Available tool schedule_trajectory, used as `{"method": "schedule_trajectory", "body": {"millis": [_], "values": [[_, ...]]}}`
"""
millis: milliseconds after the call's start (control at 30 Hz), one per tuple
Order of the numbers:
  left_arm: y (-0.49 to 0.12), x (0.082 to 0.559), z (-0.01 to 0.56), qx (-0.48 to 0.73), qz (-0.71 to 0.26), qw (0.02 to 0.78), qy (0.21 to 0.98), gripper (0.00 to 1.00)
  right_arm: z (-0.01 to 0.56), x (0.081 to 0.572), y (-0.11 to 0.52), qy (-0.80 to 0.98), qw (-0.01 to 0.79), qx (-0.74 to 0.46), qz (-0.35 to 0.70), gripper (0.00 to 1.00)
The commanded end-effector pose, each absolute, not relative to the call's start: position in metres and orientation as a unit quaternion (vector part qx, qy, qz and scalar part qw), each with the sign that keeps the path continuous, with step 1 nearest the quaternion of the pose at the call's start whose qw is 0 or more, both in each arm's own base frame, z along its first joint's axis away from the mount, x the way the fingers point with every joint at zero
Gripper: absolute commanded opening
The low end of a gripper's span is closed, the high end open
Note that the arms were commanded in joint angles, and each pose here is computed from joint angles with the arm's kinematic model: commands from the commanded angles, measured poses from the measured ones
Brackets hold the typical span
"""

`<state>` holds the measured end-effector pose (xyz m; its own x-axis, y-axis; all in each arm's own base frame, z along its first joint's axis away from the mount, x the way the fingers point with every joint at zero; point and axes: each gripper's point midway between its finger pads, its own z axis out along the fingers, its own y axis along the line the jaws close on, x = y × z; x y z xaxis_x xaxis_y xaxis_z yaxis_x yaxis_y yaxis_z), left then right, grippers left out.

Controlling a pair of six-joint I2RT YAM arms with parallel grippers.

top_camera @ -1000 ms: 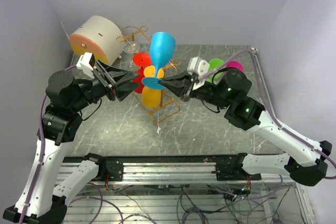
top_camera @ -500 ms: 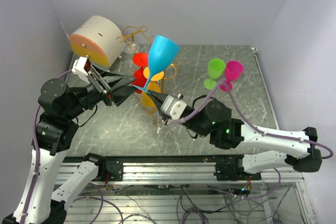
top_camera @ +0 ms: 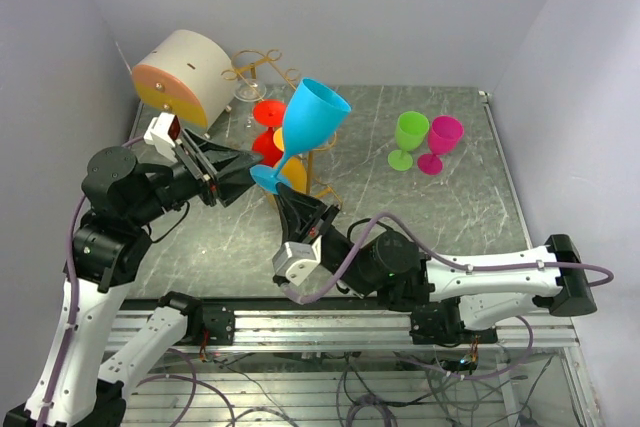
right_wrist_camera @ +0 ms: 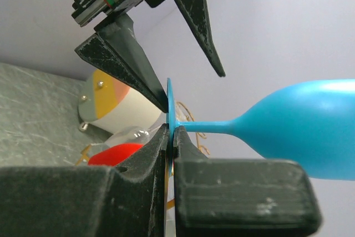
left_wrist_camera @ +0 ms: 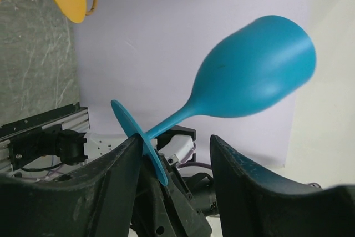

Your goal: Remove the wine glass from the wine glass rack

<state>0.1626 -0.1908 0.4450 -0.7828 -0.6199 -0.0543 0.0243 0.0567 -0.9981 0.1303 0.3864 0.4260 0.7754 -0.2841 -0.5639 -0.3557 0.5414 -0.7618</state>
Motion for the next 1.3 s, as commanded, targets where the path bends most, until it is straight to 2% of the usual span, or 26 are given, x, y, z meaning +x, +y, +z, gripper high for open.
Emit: {"method": "schedule_trajectory", "body": {"millis": [0,100,200,233,367,533,633,833,1000,1267], "values": [[-0.194,0.158,0.45,-0.191,-0.653,0.248,0.689,0.59,0.425,0.113,0.399,0.287,0.818,-0.499,0.014,0.0],[-0.195,0.156,0.451,-0.177,-0.656,0.253,0.689,0.42,0.424,0.112,0.4,0.286,0.817,-0.501,0.016,0.0],[-0.197,0.155,0.451,-0.165,-0.662,0.253,0.686,0.11,0.426,0.112,0.398,0.289,0.818,-0.497,0.019,0.0],[-0.197,0.155,0.45,-0.164,-0.663,0.255,0.685,0.07,0.428,0.113,0.396,0.292,0.819,-0.493,0.022,0.0],[-0.195,0.156,0.451,-0.161,-0.668,0.271,0.674,0.07,0.422,0.117,0.385,0.32,0.814,-0.483,0.03,0.03],[-0.193,0.158,0.45,-0.157,-0.678,0.291,0.657,0.07,0.408,0.127,0.357,0.398,0.793,-0.46,0.045,0.32],[-0.191,0.158,0.451,-0.153,-0.695,0.307,0.632,0.07,0.394,0.132,0.337,0.461,0.761,-0.452,0.062,0.38],[-0.188,0.157,0.446,-0.103,-0.68,0.372,0.624,0.07,0.383,0.135,0.294,0.598,0.689,-0.391,0.119,0.4],[-0.177,0.158,0.437,-0.078,-0.621,0.437,0.646,0.07,0.385,0.148,0.266,0.677,0.652,-0.333,0.081,0.4],[-0.156,0.155,0.417,-0.102,-0.57,0.49,0.652,0.07,0.41,0.235,0.223,0.742,0.628,-0.226,0.071,0.37]]}}
